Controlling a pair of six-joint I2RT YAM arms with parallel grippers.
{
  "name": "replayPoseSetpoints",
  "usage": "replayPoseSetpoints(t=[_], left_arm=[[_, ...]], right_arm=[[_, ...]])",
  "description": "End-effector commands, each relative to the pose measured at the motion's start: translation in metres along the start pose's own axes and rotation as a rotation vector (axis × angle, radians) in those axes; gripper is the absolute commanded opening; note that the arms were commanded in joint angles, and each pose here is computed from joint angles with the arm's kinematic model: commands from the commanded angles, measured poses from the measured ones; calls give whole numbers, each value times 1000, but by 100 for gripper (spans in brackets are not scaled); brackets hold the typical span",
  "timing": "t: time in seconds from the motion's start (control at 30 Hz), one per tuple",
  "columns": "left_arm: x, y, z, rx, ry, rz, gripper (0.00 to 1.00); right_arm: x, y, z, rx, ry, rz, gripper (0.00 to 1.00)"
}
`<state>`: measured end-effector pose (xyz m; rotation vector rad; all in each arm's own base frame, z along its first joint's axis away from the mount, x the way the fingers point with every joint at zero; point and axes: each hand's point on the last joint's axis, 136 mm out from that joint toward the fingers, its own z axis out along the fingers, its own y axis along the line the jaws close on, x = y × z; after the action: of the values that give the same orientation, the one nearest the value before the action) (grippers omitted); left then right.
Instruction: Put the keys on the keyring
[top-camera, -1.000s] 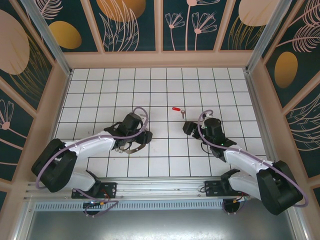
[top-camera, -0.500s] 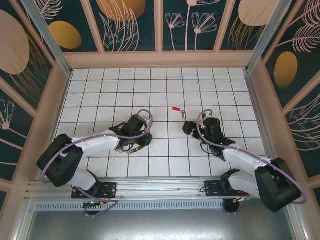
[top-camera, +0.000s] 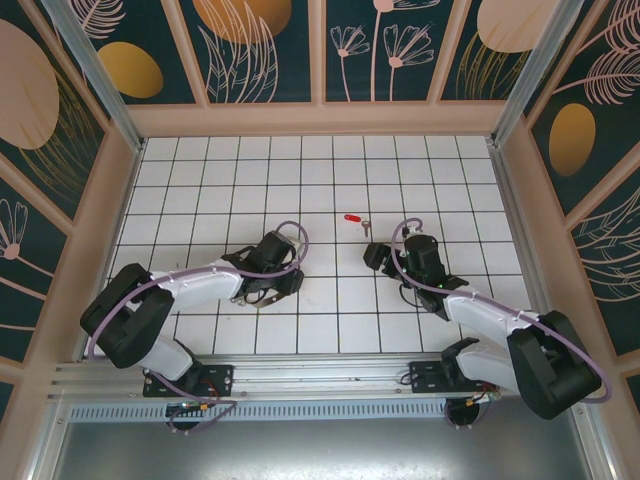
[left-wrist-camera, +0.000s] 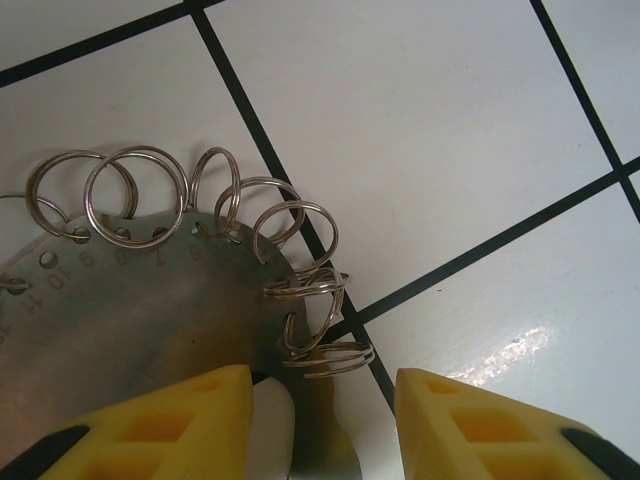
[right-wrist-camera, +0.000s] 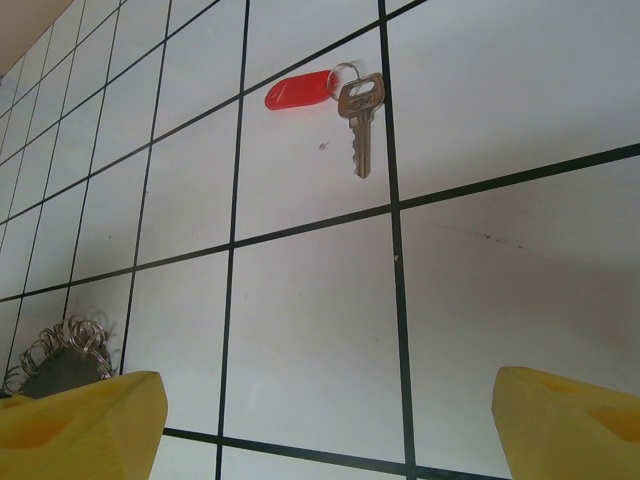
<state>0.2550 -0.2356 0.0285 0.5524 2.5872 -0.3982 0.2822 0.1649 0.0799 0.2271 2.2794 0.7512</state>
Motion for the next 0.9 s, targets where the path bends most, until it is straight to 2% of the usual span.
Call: replayPoseSetpoints(t=[0.0, 0.53, 0.87], left_arm=[[-11, -6, 1, 9, -27, 24, 41], [-20, -7, 7, 0, -25, 43, 42], [-11, -9, 6, 19, -11, 28, 37]], right_arm=[[-10, 12, 0, -29, -30, -2, 85], [-4, 8, 3, -20, -19, 3, 85], [-5, 8, 6, -19, -18, 7, 85]])
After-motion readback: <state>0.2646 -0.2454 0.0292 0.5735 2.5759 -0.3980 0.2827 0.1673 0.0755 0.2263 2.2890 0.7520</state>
